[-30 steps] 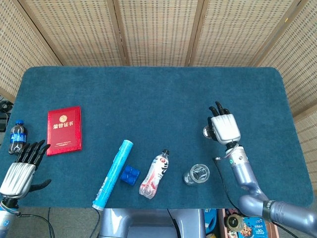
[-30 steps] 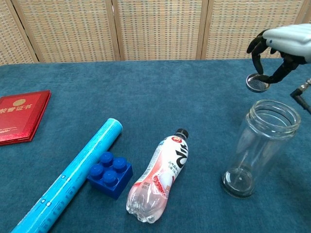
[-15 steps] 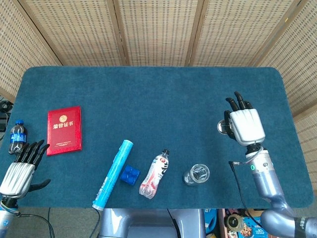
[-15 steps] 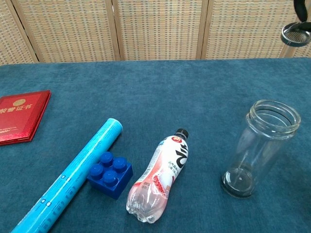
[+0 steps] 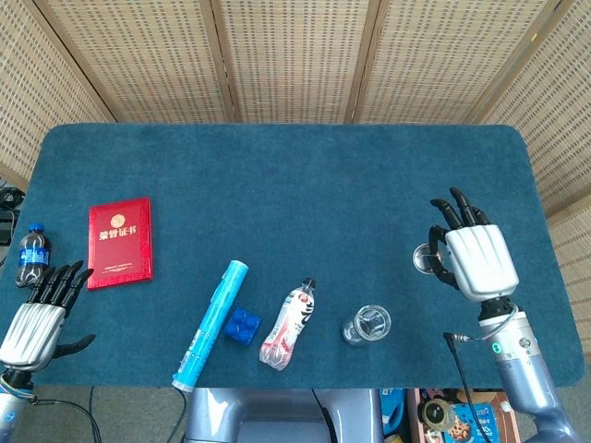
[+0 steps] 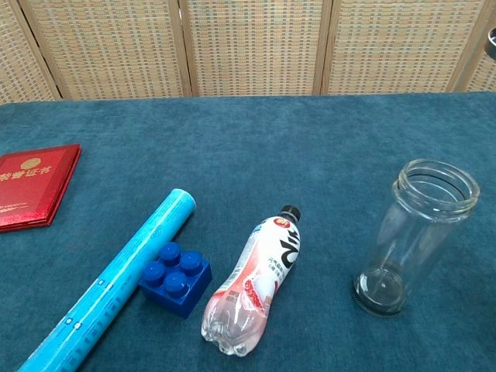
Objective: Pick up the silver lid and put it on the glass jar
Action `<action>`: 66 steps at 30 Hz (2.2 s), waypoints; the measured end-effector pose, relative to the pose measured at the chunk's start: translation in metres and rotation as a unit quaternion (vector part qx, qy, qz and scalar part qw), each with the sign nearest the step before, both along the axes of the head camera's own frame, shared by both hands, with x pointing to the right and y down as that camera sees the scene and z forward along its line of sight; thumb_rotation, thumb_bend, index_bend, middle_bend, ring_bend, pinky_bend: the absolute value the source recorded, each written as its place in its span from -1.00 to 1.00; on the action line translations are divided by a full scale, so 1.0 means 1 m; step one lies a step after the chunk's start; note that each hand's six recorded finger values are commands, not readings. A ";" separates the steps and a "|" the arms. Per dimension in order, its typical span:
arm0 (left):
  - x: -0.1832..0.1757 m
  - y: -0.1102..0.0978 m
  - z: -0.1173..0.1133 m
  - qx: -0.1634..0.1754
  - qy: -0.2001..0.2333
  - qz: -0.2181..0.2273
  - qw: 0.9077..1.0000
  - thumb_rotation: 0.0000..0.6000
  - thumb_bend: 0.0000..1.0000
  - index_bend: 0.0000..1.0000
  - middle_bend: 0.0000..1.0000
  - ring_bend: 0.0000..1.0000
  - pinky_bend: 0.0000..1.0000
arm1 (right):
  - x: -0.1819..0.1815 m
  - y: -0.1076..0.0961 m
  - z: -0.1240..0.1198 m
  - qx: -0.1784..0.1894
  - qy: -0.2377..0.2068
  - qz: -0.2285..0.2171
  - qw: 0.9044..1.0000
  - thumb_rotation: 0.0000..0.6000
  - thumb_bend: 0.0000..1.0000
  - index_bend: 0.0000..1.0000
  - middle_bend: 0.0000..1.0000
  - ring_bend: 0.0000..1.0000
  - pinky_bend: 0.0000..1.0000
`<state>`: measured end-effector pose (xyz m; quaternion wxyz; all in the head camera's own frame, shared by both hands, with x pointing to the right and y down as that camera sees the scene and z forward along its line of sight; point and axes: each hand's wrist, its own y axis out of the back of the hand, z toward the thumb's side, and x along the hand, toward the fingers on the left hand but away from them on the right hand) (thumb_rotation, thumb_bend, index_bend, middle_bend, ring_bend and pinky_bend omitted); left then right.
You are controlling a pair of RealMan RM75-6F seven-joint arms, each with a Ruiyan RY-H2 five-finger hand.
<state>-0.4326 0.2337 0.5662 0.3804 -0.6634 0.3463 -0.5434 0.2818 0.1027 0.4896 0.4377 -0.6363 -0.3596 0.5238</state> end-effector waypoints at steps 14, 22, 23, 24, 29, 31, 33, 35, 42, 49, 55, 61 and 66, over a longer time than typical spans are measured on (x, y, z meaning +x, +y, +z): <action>0.013 0.002 -0.015 0.010 0.035 0.012 0.999 1.00 -0.68 -1.00 -1.00 -1.00 -1.00 | -0.008 0.024 0.013 -0.028 -0.009 -0.015 0.999 1.00 0.05 0.31 -0.48 -0.99 -0.40; 0.018 0.003 -0.016 0.008 0.037 0.017 0.999 1.00 -0.68 -1.00 -1.00 -1.00 -1.00 | -0.021 0.030 0.003 -0.034 -0.025 -0.019 0.999 1.00 0.04 0.32 -0.50 -0.99 -0.40; 0.018 0.003 -0.016 0.008 0.037 0.017 0.999 1.00 -0.68 -1.00 -1.00 -1.00 -1.00 | -0.023 0.031 0.003 -0.035 -0.031 -0.021 0.999 1.00 0.05 0.32 -0.50 -0.99 -0.40; 0.018 0.003 -0.016 0.008 0.037 0.017 0.999 1.00 -0.68 -1.00 -1.00 -1.00 -1.00 | -0.024 0.031 0.003 -0.037 -0.035 -0.021 0.998 1.00 0.05 0.32 -0.51 -0.99 -0.40; 0.017 0.003 -0.016 0.008 0.038 0.017 0.999 1.00 -0.68 -1.00 -1.00 -1.00 -1.00 | -0.027 0.039 0.001 -0.051 -0.049 -0.022 0.997 1.00 0.05 0.32 -0.52 -0.99 -0.40; 0.018 0.003 -0.016 0.008 0.039 0.017 0.999 1.00 -0.68 -1.00 -1.00 -1.00 -1.00 | -0.031 0.045 0.000 -0.067 -0.061 -0.022 0.996 1.00 0.05 0.32 -0.53 -0.99 -0.40; 0.018 0.003 -0.016 0.008 0.039 0.017 0.999 1.00 -0.68 -1.00 -1.00 -1.00 -1.00 | -0.032 0.049 0.003 -0.078 -0.067 -0.022 0.994 1.00 0.05 0.32 -0.53 -0.99 -0.40; 0.017 0.002 -0.016 0.008 0.040 0.017 0.999 1.00 -0.68 -1.00 -1.00 -1.00 -1.00 | -0.034 0.052 0.005 -0.088 -0.074 -0.022 0.993 1.00 0.05 0.32 -0.53 -0.99 -0.40; 0.016 0.002 -0.017 0.008 0.042 0.016 0.999 1.00 -0.68 -1.00 -1.00 -1.00 -1.00 | -0.042 0.060 0.011 -0.103 -0.090 -0.030 0.990 1.00 0.05 0.32 -0.53 -0.99 -0.40; 0.017 0.002 -0.017 0.009 0.043 0.019 0.999 1.00 -0.68 -1.00 -1.00 -1.00 -1.00 | -0.046 0.062 0.013 -0.102 -0.094 -0.030 0.990 1.00 0.05 0.32 -0.53 -0.99 -0.40; 0.018 0.003 -0.015 0.006 0.042 0.021 0.999 1.00 -0.68 -1.00 -1.00 -1.00 -1.00 | -0.050 0.064 0.015 -0.107 -0.097 -0.032 0.989 1.00 0.05 0.32 -0.54 -0.99 -0.40; 0.019 0.003 -0.015 0.007 0.042 0.022 0.999 1.00 -0.68 -1.00 -1.00 -1.00 -1.00 | -0.057 0.067 0.019 -0.113 -0.105 -0.038 0.987 1.00 0.05 0.32 -0.54 -0.99 -0.40; 0.018 0.003 -0.014 0.006 0.042 0.021 0.999 1.00 -0.68 -1.00 -1.00 -1.00 -1.00 | -0.065 0.071 0.022 -0.118 -0.111 -0.045 0.986 1.00 0.05 0.32 -0.54 -0.99 -0.40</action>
